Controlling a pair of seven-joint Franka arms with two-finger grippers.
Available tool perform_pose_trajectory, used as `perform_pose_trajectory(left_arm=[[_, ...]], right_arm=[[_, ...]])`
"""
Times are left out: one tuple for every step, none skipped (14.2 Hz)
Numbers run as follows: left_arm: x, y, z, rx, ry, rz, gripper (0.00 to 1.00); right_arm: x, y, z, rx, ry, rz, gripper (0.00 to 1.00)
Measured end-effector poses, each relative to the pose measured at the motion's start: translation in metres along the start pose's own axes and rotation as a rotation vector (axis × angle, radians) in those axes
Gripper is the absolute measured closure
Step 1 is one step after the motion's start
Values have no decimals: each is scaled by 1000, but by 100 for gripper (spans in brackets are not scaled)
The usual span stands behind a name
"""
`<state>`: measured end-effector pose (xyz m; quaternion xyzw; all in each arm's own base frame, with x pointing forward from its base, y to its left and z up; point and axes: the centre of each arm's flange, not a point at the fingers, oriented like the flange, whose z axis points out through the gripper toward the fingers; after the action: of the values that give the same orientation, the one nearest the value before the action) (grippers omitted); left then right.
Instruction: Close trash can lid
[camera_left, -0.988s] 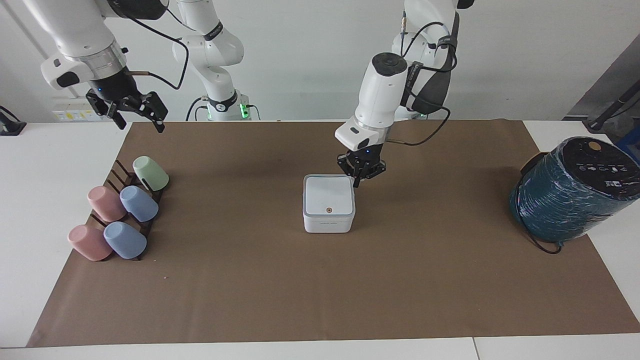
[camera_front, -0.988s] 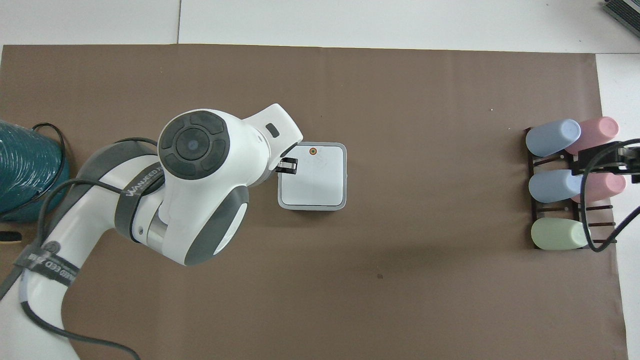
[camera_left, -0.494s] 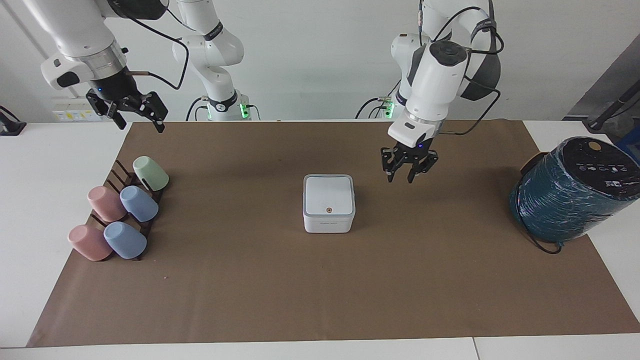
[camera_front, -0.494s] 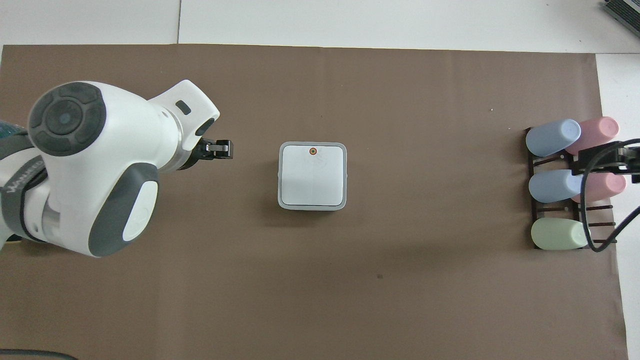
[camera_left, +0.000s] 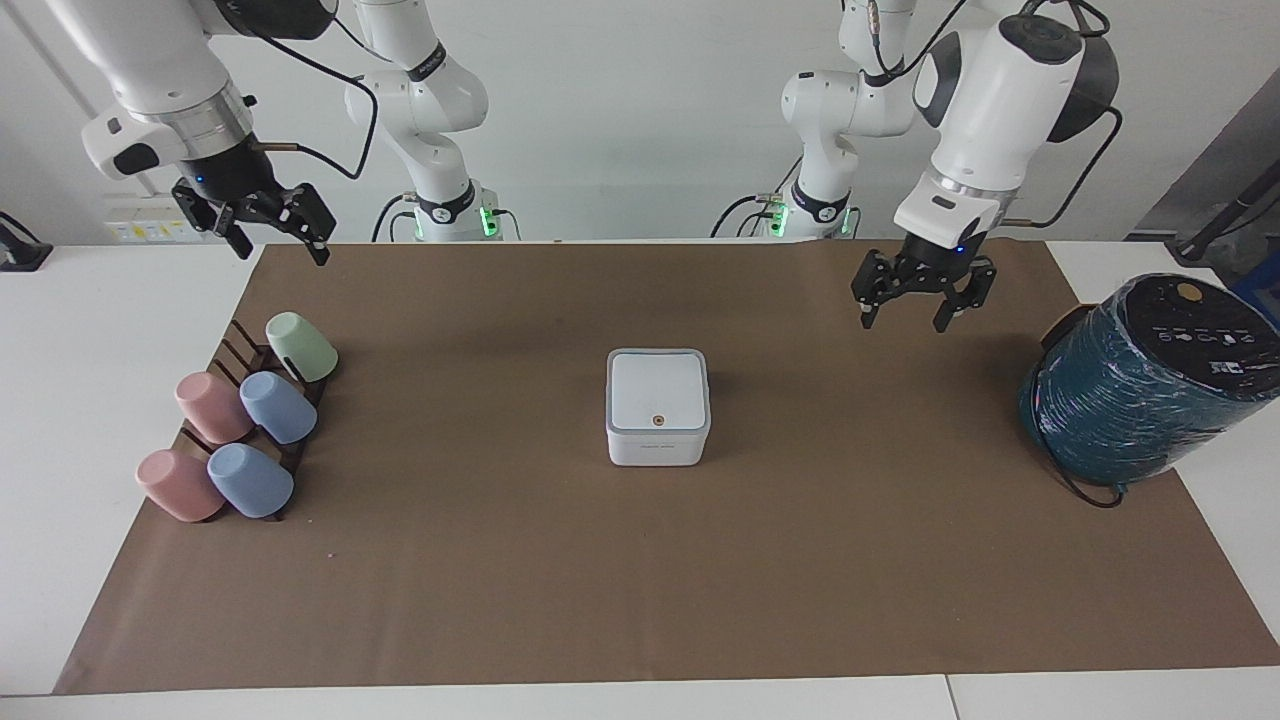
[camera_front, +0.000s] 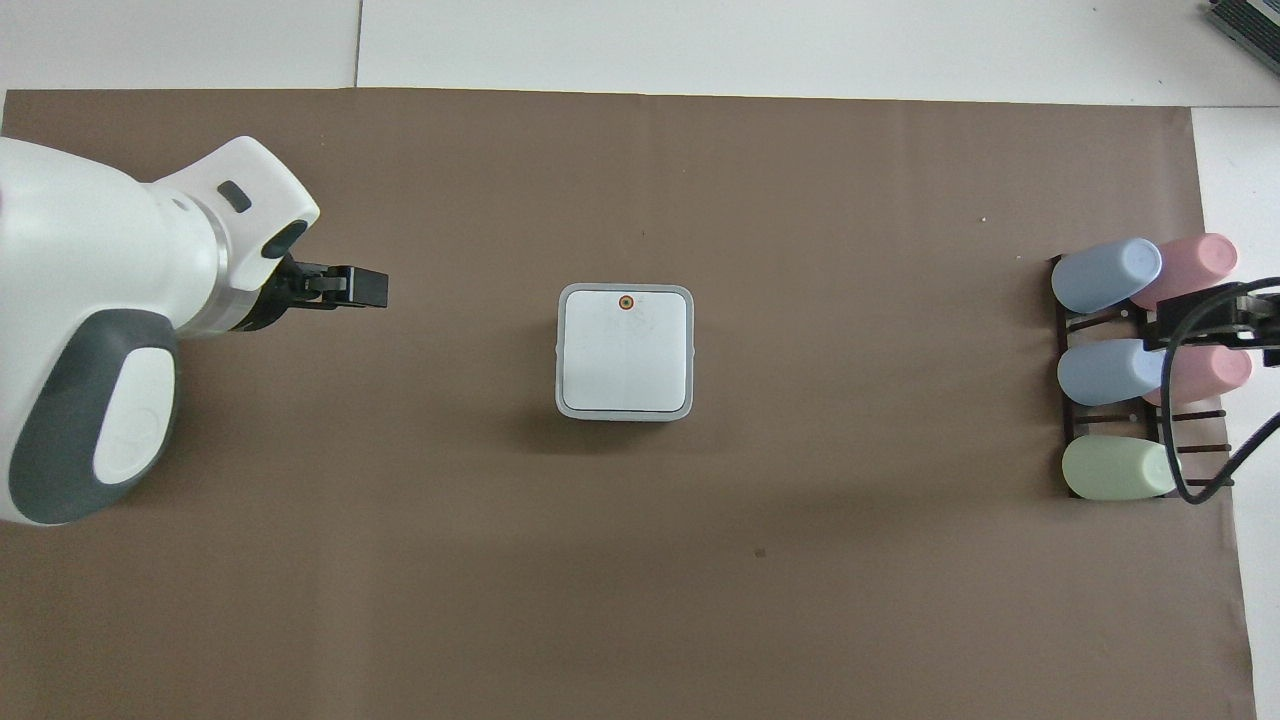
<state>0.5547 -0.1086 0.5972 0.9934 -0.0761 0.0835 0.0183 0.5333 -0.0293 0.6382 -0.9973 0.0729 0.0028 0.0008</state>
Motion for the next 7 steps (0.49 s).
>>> perform_pose_trajectory(left_arm=[[0, -13, -15, 4, -8, 20, 0], [0, -24, -28, 7, -12, 36, 0], [0, -35, -42, 10, -17, 40, 0], [-2, -46, -51, 12, -33, 32, 0], [-2, -56, -57, 13, -50, 21, 0], [-1, -62, -62, 14, -62, 14, 0], [0, -66, -65, 14, -71, 9, 0]], right_arm=[[0, 0, 0, 0, 0, 0, 0], [0, 0, 0, 0, 0, 0, 0], [0, 0, 0, 0, 0, 0, 0], [0, 0, 0, 0, 0, 0, 0], [0, 0, 0, 0, 0, 0, 0], [0, 0, 0, 0, 0, 0, 0], [0, 0, 0, 0, 0, 0, 0]])
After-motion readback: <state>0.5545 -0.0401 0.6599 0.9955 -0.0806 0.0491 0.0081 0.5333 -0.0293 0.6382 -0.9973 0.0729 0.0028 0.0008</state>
